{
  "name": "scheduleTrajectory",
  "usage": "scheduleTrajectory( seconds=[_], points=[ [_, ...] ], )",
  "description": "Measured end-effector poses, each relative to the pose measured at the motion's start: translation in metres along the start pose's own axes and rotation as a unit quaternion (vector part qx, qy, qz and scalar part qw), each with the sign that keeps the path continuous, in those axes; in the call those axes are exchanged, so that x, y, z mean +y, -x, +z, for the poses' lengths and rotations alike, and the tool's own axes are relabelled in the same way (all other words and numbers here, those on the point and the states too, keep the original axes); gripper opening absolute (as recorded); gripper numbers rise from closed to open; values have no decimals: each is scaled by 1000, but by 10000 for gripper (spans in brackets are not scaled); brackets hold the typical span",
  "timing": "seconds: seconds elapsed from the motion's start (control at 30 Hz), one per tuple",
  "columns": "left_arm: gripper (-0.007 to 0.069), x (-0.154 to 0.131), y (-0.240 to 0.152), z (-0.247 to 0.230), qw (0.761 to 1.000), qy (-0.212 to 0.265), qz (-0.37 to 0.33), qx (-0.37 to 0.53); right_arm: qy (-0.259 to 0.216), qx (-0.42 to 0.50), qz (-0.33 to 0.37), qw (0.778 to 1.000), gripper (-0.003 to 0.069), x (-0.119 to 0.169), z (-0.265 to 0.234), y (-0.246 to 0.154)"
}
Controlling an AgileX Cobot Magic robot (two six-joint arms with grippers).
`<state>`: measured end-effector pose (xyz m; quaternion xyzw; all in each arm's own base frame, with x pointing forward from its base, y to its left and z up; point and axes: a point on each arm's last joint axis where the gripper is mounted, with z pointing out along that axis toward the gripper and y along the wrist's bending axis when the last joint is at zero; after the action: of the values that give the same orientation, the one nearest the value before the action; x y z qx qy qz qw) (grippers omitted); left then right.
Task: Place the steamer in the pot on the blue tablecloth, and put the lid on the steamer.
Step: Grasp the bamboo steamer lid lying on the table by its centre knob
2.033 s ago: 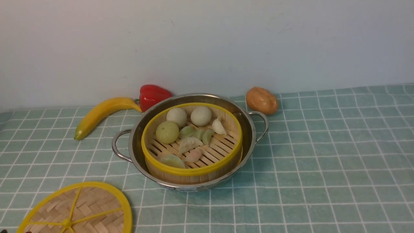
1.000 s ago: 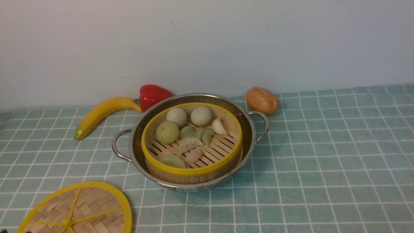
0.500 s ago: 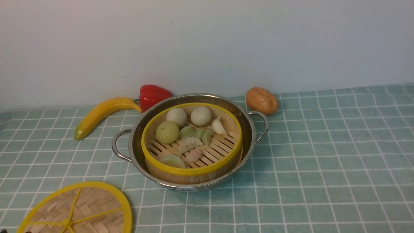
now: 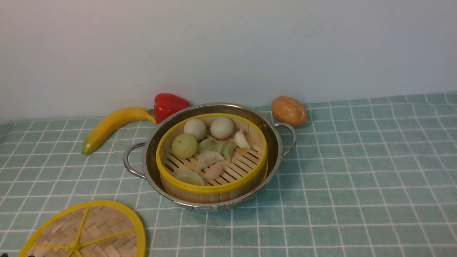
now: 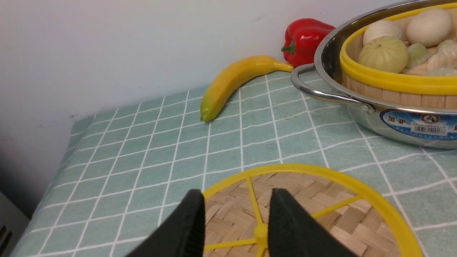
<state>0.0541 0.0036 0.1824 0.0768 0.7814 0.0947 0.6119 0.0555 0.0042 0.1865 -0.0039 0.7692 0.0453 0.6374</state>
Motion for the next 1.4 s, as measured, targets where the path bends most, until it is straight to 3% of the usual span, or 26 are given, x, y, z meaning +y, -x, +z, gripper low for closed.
scheduleTrajectory(
  seconds=[0.63, 0.83, 1.0, 1.1, 1.17, 1.23, 1.4],
  points=[
    [243, 0, 0, 0, 1000, 1, 2, 0, 1, -1, 16, 1000, 239, 0, 0, 0],
    [243, 2, 2, 0, 998, 10, 53, -11, 1, -1, 17, 1000, 239, 0, 0, 0],
    [243, 2, 3, 0, 998, 12, 56, -17, 1, -1, 18, 1000, 239, 0, 0, 0],
    [243, 0, 5, 0, 1000, 0, -10, -30, 1, -1, 18, 1000, 239, 0, 0, 0],
    [243, -2, 6, 0, 995, -15, -92, -34, 1, -1, 18, 1000, 239, 0, 0, 0],
    [243, -4, 9, -1, 983, -31, -175, -43, 1, -1, 18, 1000, 239, 0, 0, 0],
    [243, -4, 15, -1, 958, -45, -273, -74, 1, -1, 18, 1000, 239, 0, 0, 0]
  ],
)
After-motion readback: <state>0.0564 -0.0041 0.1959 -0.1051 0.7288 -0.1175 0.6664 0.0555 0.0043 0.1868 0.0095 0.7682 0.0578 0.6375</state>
